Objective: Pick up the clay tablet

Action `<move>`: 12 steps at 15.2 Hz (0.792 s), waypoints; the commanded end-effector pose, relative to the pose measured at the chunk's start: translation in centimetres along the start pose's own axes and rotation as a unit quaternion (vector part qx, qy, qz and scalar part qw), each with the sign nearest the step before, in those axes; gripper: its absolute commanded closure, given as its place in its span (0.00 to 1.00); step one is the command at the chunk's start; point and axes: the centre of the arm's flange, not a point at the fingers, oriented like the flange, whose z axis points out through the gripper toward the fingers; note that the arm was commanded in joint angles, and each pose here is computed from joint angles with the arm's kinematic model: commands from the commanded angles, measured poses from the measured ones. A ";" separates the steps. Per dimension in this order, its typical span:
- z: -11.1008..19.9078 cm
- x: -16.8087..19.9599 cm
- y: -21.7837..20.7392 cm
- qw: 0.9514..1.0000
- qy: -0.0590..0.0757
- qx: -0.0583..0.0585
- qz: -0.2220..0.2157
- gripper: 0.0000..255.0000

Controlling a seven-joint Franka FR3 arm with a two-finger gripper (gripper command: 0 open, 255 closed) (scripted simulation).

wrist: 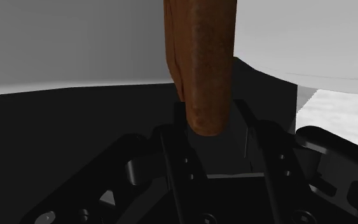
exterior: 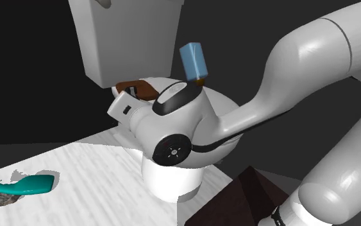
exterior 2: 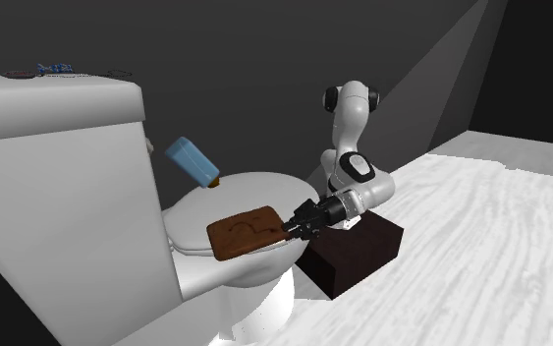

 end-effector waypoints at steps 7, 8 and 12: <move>-1.0 -0.4 4.1 1.000 0.000 0.000 0.000 1.00; -1.1 -0.5 4.6 1.000 0.000 0.000 0.000 1.00; -1.5 -0.7 6.2 1.000 0.000 0.000 0.000 1.00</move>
